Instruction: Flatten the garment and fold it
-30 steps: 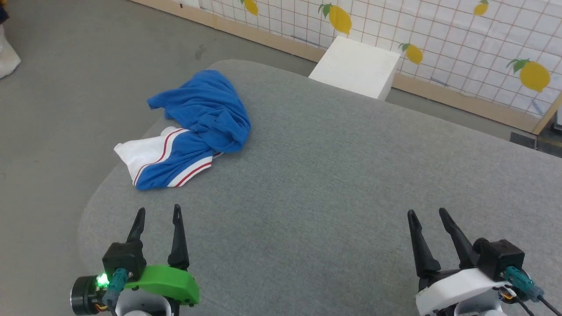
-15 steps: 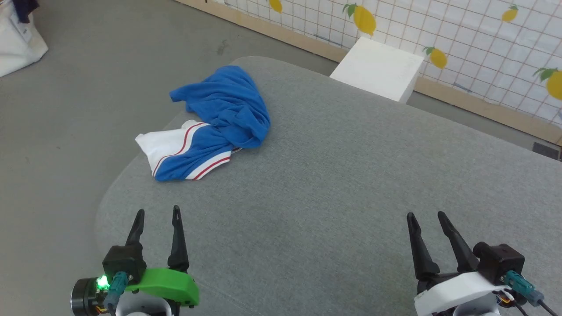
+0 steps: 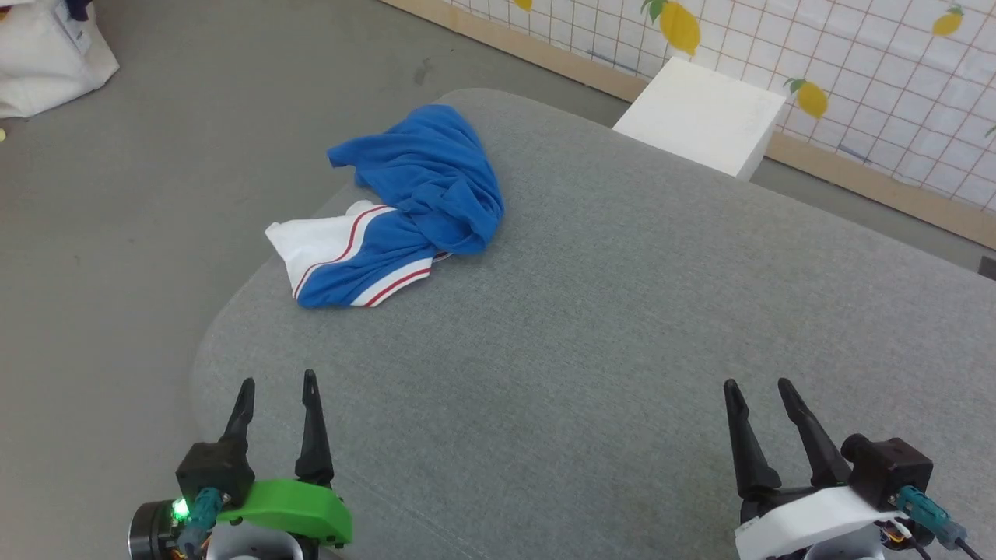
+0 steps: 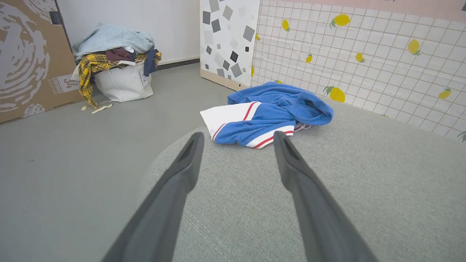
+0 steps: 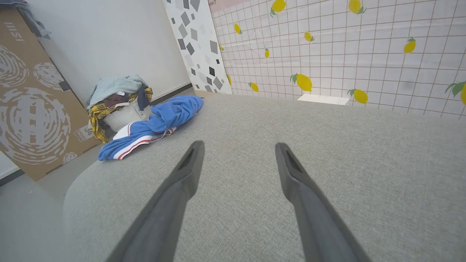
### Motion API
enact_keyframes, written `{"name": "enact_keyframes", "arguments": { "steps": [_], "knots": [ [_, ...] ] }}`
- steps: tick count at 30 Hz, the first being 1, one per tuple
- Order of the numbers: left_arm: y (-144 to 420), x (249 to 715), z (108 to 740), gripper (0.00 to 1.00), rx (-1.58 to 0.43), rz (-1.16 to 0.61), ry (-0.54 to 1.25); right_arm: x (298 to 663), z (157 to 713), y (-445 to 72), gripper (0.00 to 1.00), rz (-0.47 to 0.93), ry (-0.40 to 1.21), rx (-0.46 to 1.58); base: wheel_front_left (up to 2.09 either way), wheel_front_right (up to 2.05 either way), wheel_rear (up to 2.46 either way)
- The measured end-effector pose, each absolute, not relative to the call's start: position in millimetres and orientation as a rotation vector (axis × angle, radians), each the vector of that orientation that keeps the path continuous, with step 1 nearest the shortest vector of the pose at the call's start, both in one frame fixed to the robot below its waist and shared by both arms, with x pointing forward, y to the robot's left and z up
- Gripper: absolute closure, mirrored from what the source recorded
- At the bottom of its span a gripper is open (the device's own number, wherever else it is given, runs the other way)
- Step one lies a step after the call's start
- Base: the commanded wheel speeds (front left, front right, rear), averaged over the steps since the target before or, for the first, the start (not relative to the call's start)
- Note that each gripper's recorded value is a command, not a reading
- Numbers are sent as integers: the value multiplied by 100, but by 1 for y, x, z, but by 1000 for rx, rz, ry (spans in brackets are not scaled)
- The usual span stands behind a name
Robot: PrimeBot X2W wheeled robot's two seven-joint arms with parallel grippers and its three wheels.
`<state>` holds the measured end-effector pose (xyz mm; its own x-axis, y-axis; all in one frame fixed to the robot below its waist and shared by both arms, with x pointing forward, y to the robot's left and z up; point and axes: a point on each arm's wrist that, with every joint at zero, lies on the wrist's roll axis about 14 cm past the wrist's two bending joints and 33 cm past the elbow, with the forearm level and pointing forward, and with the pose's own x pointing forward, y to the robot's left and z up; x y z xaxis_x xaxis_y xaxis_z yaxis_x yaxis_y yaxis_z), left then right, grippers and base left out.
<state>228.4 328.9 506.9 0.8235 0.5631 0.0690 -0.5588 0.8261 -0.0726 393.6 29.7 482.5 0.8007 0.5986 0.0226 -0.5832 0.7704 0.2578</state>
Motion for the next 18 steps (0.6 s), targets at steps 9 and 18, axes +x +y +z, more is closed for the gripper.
{"name": "enact_keyframes", "arguments": {
  "steps": [9, 18],
  "knots": [
    [346, 286, 530, 0, -148, 480, -117, 402, 472, 21, 0, 612, 74, 240, 0, 0, 0],
    [374, 377, 539, 0, -319, 403, 73, 430, 469, 6, 0, 563, 74, 189, 0, 0, 0]
  ]
}}
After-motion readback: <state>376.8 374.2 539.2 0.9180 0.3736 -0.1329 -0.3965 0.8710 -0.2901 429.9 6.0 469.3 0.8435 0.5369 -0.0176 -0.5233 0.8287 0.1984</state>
